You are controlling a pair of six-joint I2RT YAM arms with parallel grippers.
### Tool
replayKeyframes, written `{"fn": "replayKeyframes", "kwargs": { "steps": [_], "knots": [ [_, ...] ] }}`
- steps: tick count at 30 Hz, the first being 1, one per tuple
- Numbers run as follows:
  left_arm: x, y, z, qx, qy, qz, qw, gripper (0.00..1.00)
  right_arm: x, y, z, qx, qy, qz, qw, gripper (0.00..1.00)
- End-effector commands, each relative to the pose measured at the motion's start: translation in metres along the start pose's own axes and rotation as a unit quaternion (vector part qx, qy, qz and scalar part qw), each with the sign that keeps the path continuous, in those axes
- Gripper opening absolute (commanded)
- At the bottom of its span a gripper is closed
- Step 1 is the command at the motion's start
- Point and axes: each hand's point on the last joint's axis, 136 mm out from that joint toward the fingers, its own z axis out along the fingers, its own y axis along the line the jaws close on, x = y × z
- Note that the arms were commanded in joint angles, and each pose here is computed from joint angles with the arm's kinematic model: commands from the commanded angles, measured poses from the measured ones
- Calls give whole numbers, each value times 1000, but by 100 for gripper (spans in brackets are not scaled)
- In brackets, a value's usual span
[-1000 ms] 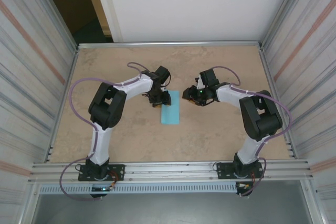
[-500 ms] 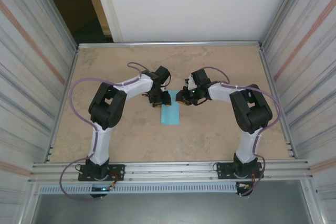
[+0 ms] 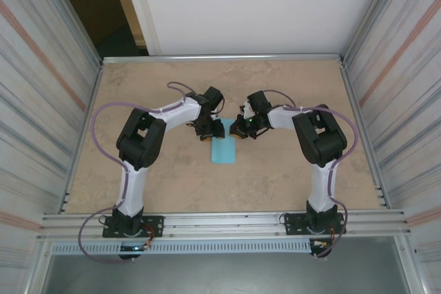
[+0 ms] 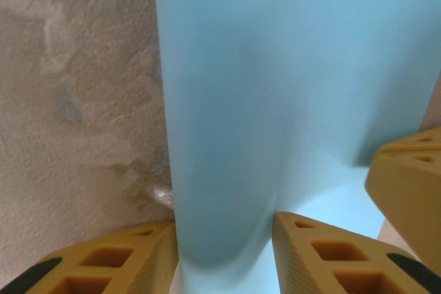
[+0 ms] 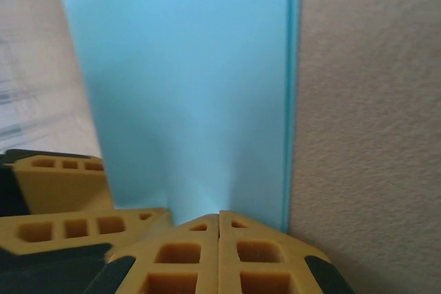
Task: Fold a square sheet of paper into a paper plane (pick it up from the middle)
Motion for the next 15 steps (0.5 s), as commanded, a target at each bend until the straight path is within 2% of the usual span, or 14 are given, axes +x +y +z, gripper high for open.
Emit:
{"fn": "replayKeyframes", "kwargs": {
  "steps": [1, 8, 11, 15],
  "knots": [
    [51, 67, 70, -119, 100, -16, 988, 43, 7, -10, 7, 18, 21, 8, 1000, 5],
    [37, 60, 53, -110, 82, -9, 991, 43, 17, -47, 16, 93, 39, 23, 995, 4],
    [15, 50, 20, -83, 44, -7, 996, 46, 22, -60, 17, 118, 48, 25, 992, 4],
    [-20, 41, -47, -26, -45, -21, 998, 51, 26, -72, 21, 139, 57, 20, 988, 4]
  ]
}}
